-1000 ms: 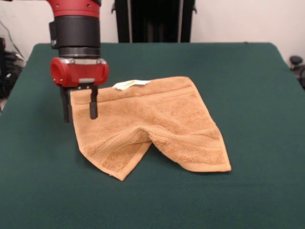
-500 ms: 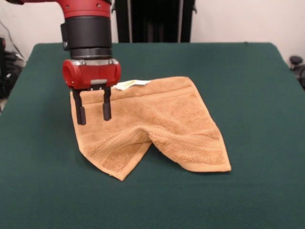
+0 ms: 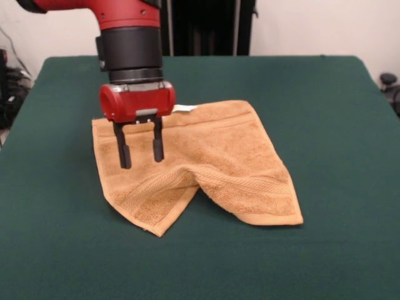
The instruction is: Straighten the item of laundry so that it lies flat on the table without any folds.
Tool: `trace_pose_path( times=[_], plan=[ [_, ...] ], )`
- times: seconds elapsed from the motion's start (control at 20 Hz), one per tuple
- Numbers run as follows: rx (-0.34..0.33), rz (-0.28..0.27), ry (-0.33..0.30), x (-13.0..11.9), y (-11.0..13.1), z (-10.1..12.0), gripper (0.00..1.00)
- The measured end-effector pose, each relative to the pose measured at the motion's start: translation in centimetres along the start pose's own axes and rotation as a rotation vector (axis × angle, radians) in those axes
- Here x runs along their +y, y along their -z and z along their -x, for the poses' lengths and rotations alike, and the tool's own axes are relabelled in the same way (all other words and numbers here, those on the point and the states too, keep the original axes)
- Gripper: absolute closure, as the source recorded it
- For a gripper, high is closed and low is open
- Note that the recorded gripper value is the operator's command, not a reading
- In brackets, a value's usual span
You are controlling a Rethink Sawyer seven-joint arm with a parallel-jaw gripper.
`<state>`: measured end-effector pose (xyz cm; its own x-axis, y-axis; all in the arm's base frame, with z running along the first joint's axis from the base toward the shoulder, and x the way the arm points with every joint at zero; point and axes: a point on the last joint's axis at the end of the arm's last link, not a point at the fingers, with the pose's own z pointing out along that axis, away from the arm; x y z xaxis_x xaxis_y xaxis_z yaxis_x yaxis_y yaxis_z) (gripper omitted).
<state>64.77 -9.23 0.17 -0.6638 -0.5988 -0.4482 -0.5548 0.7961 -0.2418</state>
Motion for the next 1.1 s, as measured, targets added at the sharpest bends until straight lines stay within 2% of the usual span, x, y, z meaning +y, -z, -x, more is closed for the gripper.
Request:
trace_pose_path(
  times=[0.35, 0.7, 0.85, 1.1],
  plan=[
    [0.061, 0.018, -0.083, 3.2, 0.4, 3.3, 0.00],
    [0.122, 0.052, -0.213, 8.7, 0.8, 5.9, 0.00],
    [0.122, 0.054, -0.263, 11.3, 0.3, 6.3, 0.00],
    [0.101, 0.047, -0.299, 12.8, -0.8, 5.7, 0.00]
  ],
)
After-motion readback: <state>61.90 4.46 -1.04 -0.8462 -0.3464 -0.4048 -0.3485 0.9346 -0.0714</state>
